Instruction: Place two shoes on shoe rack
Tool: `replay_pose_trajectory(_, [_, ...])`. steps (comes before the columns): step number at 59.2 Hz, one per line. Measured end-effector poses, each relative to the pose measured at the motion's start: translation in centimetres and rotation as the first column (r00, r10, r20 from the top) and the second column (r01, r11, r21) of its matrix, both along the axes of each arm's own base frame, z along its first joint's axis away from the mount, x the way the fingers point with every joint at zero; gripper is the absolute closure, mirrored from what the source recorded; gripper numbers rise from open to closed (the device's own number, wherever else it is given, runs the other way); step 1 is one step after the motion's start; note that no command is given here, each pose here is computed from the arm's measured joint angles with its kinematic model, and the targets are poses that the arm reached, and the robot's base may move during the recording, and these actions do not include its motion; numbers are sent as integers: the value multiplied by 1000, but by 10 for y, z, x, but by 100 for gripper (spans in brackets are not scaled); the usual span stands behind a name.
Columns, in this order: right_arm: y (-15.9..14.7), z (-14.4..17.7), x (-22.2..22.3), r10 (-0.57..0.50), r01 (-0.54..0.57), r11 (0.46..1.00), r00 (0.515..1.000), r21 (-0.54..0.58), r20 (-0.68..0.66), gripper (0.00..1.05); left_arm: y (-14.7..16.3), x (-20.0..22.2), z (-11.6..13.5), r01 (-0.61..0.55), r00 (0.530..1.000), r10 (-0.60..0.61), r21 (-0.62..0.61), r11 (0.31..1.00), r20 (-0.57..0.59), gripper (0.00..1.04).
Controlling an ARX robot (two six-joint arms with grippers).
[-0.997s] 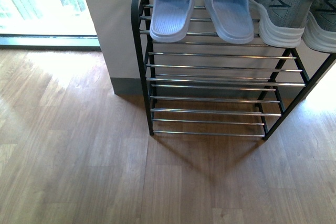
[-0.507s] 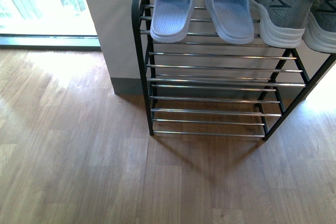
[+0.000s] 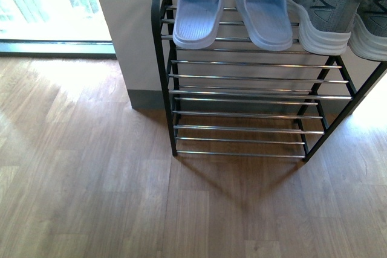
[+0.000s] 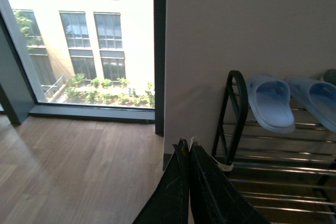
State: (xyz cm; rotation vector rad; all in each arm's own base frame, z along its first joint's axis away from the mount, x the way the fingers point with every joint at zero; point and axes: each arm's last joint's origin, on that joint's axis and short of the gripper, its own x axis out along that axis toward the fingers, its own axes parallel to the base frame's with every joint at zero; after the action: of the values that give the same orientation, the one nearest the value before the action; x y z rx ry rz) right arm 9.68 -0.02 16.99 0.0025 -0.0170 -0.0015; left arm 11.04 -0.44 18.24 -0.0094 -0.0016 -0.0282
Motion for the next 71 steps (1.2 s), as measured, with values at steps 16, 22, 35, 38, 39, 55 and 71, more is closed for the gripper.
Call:
replay_pose_trajectory(16, [0, 0, 0, 0, 0, 1000, 1000, 0, 0, 9, 4, -13, -11, -25, 1000, 25, 1, 1000, 5, 103])
replay_pose_trajectory(22, [0, 0, 0, 0, 0, 1000, 1000, 0, 0, 9, 4, -13, -15, -26, 1000, 26, 2, 1000, -5, 103])
replay_pose_trajectory(35, [0, 0, 0, 0, 0, 1000, 1000, 0, 0, 9, 4, -13, -15, -26, 1000, 26, 2, 1000, -2, 103])
replay_pose_trajectory(38, [0, 0, 0, 0, 0, 1000, 1000, 0, 0, 9, 4, -13, -15, -26, 1000, 26, 2, 1000, -2, 103])
replay_pose_trajectory(39, [0, 0, 0, 0, 0, 1000, 1000, 0, 0, 9, 4, -13, -15, -26, 1000, 26, 2, 1000, -2, 103])
replay_pose_trajectory(55, [0, 0, 0, 3, -3, 1000, 1000, 0, 0, 9, 4, -13, -15, -27, 1000, 27, 2, 1000, -2, 67])
replay_pose_trajectory(71, [0, 0, 0, -2, 2, 1000, 1000, 0, -1, 9, 4, -13, -15, -25, 1000, 25, 2, 1000, -1, 19])
